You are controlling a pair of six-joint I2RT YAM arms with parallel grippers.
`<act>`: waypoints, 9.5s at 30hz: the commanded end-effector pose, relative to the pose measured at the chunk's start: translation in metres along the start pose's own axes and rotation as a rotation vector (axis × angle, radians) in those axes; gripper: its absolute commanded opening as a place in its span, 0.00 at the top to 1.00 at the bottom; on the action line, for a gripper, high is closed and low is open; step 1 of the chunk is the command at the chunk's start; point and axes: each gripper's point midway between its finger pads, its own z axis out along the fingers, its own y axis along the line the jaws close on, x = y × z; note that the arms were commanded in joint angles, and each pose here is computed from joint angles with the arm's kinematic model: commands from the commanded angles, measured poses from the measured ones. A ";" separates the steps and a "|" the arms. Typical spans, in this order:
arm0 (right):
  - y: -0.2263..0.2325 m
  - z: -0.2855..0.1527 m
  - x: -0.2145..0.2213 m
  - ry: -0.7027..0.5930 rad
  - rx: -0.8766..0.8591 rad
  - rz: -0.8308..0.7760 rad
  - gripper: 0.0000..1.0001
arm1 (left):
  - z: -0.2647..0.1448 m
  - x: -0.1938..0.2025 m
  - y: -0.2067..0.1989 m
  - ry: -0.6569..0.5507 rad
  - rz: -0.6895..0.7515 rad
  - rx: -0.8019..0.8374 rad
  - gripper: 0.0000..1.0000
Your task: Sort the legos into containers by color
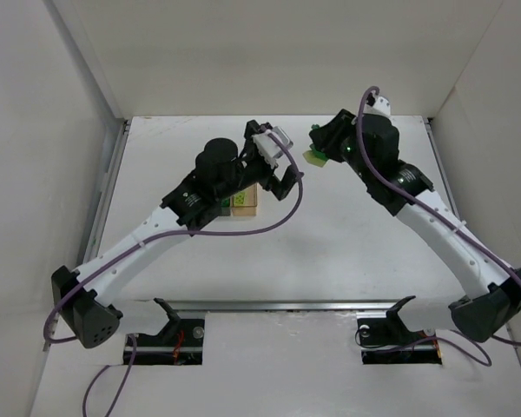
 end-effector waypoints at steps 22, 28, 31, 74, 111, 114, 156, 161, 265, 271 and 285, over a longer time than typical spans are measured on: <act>0.040 -0.032 -0.009 -0.083 -0.166 0.011 1.00 | 0.030 -0.026 -0.046 -0.030 -0.324 0.264 0.23; 0.046 -0.032 -0.007 -0.073 -0.181 0.009 1.00 | 0.042 -0.033 -0.037 -0.010 -0.319 0.231 0.49; 0.046 -0.032 -0.007 -0.073 -0.181 0.009 1.00 | 0.042 -0.033 -0.039 -0.009 -0.328 0.240 0.68; -0.147 0.078 0.212 0.603 0.424 -0.291 0.94 | -0.052 0.109 0.038 0.305 -0.009 -0.286 1.00; 0.051 -0.038 0.123 0.606 -0.846 -0.244 0.08 | -0.045 0.061 -0.021 0.084 0.067 0.107 1.00; 0.056 -0.042 0.125 0.608 -0.877 -0.257 0.13 | -0.042 0.060 -0.020 0.086 0.067 0.107 1.00; -0.055 0.029 0.068 0.399 -0.329 -0.031 1.00 | -0.054 0.127 0.002 0.255 -0.005 -0.100 1.00; -0.057 0.031 0.070 0.406 -0.324 -0.028 1.00 | -0.028 0.181 0.035 0.397 -0.070 -0.259 1.00; -0.094 0.048 0.157 0.502 0.175 -0.214 1.00 | -0.106 0.134 0.082 0.308 -0.121 -0.594 0.01; -0.042 0.028 0.079 0.453 -0.134 0.118 1.00 | -0.077 0.101 0.051 0.091 0.075 -0.316 0.01; 0.038 -0.012 0.018 0.347 -0.356 0.507 1.00 | -0.011 0.019 0.012 -0.257 0.842 -0.105 0.09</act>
